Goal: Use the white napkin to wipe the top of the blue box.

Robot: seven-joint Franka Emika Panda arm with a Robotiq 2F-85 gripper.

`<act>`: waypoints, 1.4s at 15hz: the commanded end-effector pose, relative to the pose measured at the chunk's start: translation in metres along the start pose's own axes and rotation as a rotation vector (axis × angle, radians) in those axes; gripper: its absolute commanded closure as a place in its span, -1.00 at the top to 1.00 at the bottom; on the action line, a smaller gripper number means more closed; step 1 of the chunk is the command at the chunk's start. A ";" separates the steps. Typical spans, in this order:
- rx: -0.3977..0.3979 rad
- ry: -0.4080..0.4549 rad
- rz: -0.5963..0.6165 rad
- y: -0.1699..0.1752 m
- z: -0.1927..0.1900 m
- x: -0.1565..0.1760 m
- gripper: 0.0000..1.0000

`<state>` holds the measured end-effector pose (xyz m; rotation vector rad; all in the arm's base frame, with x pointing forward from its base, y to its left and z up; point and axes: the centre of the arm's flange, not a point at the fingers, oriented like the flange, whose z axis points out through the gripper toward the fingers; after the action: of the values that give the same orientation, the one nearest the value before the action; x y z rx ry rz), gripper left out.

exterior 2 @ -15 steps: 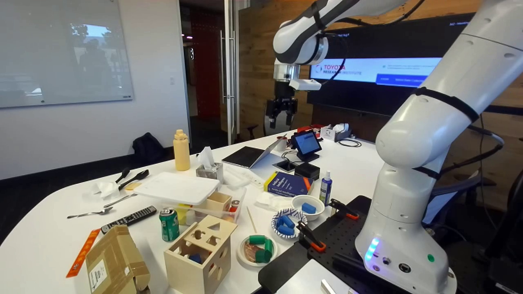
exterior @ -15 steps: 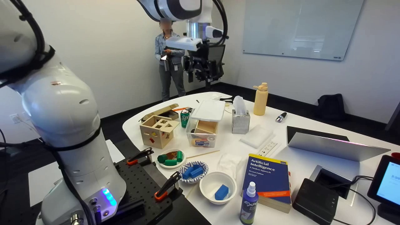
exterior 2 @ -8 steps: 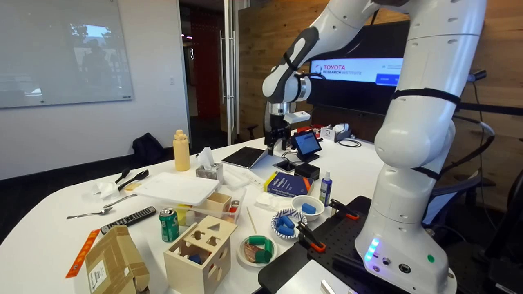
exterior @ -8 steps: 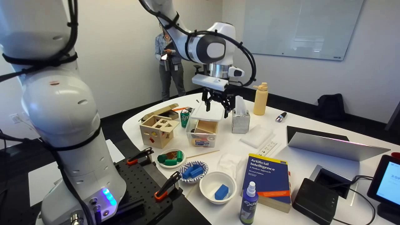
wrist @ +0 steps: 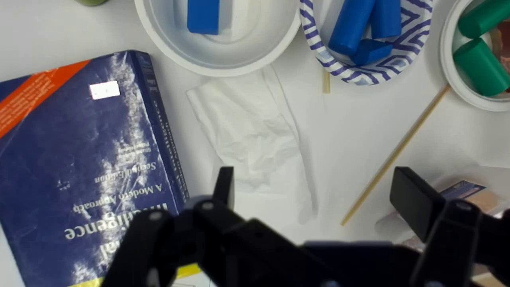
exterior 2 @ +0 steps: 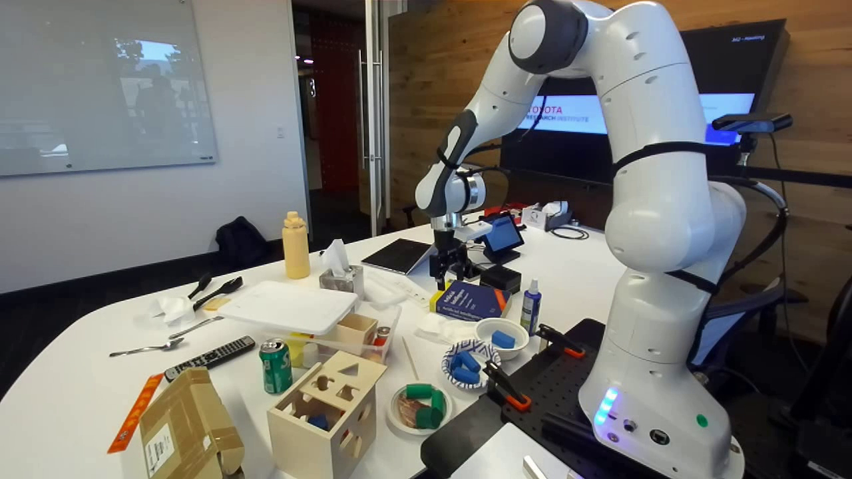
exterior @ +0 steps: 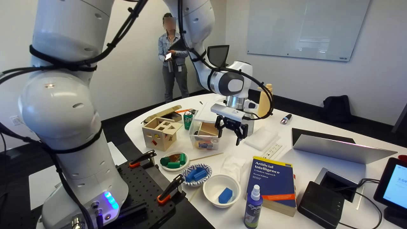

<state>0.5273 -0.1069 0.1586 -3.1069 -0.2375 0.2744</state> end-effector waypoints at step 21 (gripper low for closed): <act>0.003 -0.143 -0.049 0.024 0.175 0.056 0.47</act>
<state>0.5481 -0.1254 -0.0189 -3.0631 -0.3143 0.5093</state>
